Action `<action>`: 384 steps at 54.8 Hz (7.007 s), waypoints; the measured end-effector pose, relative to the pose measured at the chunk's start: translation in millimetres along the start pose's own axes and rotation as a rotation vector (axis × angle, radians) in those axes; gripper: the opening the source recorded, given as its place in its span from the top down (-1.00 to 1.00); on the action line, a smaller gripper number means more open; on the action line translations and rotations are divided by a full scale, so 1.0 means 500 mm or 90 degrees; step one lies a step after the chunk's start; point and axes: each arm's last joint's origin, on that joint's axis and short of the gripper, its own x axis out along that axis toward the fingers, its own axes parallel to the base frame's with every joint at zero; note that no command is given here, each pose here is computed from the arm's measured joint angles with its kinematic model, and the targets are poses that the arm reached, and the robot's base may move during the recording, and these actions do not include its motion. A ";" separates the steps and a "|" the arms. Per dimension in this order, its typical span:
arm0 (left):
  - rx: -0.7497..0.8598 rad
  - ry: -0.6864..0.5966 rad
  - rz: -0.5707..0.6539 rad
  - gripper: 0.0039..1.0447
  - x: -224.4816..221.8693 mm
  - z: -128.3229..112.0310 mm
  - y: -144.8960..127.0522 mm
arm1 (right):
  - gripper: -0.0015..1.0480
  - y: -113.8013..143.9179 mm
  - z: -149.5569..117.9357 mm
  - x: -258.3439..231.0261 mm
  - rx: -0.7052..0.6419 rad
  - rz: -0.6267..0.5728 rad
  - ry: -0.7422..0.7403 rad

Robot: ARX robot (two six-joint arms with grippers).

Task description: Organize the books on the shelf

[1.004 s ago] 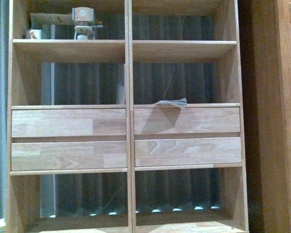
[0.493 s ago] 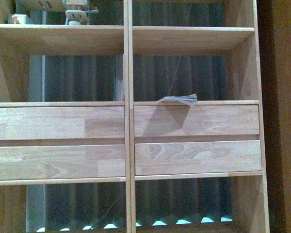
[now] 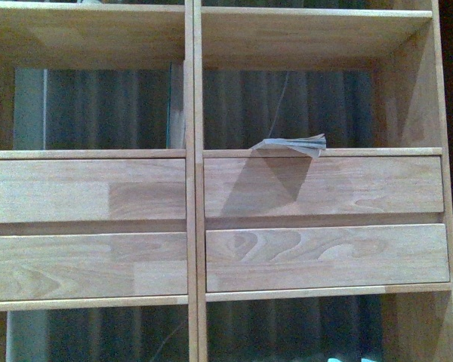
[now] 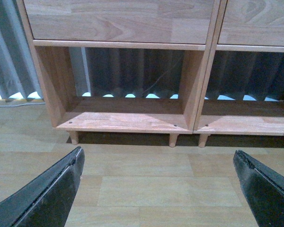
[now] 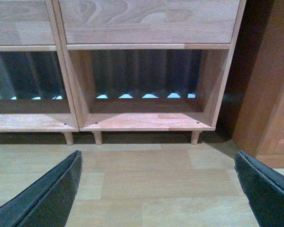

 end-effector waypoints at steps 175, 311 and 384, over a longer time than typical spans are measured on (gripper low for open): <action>0.000 0.000 0.000 -0.86 0.000 0.000 0.000 | -0.86 0.087 0.103 0.399 0.585 -0.026 0.292; 0.000 0.000 0.000 -0.86 0.000 0.000 0.000 | 0.86 0.069 0.272 0.620 0.732 0.062 0.204; -0.321 -0.057 -0.467 -0.86 0.231 0.303 0.049 | 0.86 0.120 0.479 0.371 0.537 0.398 0.045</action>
